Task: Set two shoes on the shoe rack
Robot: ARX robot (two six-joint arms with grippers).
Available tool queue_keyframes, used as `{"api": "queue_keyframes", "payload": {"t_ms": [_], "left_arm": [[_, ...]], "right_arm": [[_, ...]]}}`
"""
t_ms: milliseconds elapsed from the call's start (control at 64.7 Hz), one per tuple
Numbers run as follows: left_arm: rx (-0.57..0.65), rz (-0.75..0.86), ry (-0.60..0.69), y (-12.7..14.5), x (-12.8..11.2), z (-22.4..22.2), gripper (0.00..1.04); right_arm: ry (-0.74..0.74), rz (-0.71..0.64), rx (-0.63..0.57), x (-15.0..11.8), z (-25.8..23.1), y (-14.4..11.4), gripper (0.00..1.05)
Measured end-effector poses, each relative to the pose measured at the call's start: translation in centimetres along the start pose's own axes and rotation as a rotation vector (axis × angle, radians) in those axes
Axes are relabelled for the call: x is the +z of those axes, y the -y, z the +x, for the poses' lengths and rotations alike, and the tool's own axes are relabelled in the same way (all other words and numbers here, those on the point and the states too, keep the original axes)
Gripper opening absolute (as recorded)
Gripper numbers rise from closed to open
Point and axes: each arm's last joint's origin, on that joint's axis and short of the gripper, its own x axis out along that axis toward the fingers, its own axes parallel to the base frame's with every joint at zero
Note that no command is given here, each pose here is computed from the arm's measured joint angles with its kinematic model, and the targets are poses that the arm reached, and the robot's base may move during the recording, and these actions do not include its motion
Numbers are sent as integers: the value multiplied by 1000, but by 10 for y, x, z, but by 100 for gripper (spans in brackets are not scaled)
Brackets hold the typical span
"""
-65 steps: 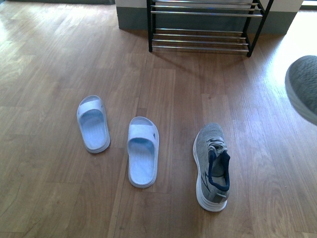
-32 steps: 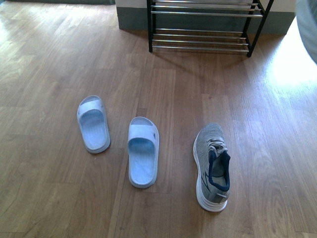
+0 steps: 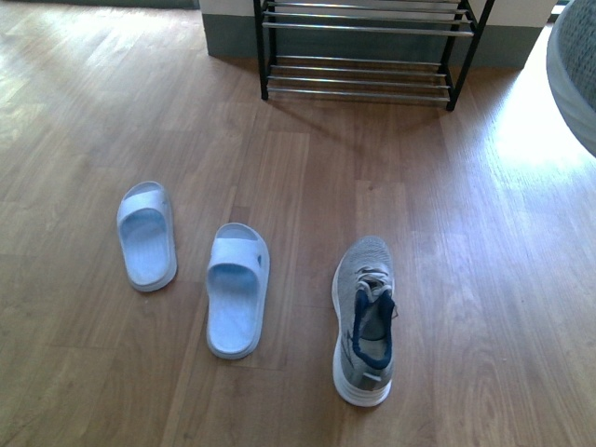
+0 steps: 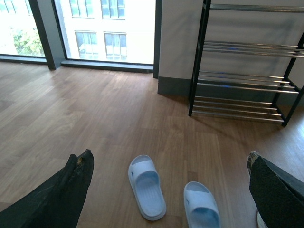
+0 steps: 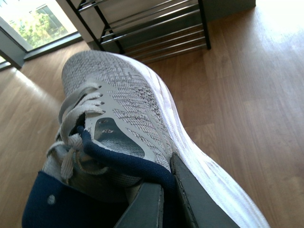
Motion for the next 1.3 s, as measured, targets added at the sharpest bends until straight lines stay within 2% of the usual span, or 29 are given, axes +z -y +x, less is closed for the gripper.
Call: {"api": "queue_keyframes", "payload": {"t_ms": [649, 680, 773, 819, 973, 1082, 1174, 1298], "left_arm": [[-2, 0, 0, 0, 0, 0, 95], [40, -17, -40, 0, -1, 0, 95], [266, -83, -374, 7, -4, 3, 95], [302, -81, -447, 15, -8, 7, 95], [220, -158, -557, 54, -11, 37, 95], [155, -226, -644, 89, -22, 74, 95], [124, -228, -738, 113, -47, 104, 95], [124, -198, -898, 135, -95, 137, 95]], "right_arm": [[-2, 5, -9, -1, 0, 1, 1], [-3, 6, -8, -1, 0, 1, 1], [-3, 6, -9, -1, 0, 1, 1], [-3, 6, -9, -1, 0, 1, 1], [-2, 6, -11, -1, 0, 1, 1], [-2, 6, -9, -1, 0, 1, 1], [-3, 6, -9, -1, 0, 1, 1], [-2, 6, -10, -1, 0, 1, 1]]}}
